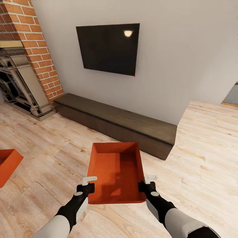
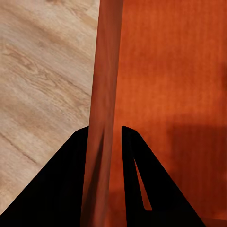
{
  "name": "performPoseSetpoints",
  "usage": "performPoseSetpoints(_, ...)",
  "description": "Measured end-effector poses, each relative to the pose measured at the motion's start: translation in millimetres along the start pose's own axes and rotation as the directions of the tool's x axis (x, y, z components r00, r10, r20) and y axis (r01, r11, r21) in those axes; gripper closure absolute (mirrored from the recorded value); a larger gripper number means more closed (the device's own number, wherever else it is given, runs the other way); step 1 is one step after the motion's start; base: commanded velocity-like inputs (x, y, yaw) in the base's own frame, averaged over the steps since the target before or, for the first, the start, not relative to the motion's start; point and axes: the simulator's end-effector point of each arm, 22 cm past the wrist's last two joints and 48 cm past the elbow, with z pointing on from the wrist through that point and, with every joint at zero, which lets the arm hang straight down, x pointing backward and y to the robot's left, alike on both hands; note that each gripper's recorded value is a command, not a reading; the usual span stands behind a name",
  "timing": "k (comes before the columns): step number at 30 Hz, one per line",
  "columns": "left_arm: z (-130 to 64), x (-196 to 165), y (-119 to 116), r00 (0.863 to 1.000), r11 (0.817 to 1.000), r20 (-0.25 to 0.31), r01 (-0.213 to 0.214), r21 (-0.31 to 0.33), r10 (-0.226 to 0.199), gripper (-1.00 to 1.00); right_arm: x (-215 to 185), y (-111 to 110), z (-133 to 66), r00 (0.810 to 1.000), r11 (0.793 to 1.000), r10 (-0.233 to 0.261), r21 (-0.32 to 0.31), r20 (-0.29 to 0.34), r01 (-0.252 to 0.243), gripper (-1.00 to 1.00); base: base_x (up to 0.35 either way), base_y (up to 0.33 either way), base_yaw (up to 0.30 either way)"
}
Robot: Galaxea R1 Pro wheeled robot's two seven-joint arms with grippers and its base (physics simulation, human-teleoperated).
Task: Move the two storage containers from the living room to the garage. In the garage, place one container on the floor and stack the other container on top of it (either order is fine).
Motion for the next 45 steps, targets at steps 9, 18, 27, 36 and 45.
performPoseSetpoints(9,-3.7,-12.8,-0.9,1.0,1.0,0.026,-0.004,0.001,0.004,1.0,-11.0,-0.9,-2.9,1.0,1.0,0.007,0.001,0.027,-0.007,1.0,0.0,0.0,0.0)
performPoseSetpoints(18,-7.7,-24.8,-1.9,0.999,1.0,0.049,-0.004,0.0,0.004,1.0,-22.1,-1.9,-5.7,0.999,1.0,0.006,0.0,0.048,-0.006,1.0,0.0,0.0,0.0)
performPoseSetpoints(27,-11.3,-31.9,-2.1,0.998,1.0,0.062,-0.003,0.001,0.003,1.0,-29.7,-2.3,-9.0,0.998,1.0,0.006,0.001,0.061,-0.006,1.0,0.0,0.0,0.0)
performPoseSetpoints(36,-15.1,-39.4,-2.3,0.997,1.0,0.076,-0.002,0.002,0.002,1.0,-37.5,-2.7,-12.3,0.997,1.0,0.006,0.001,0.075,-0.006,1.0,0.0,0.0,0.0)
performPoseSetpoints(45,-19.0,-46.7,-2.5,0.996,1.0,0.09,0.0,0.003,0.0,1.0,-45.2,-3.0,-15.8,0.996,1.0,0.005,0.002,0.089,-0.005,1.0,0.0,0.0,0.0)
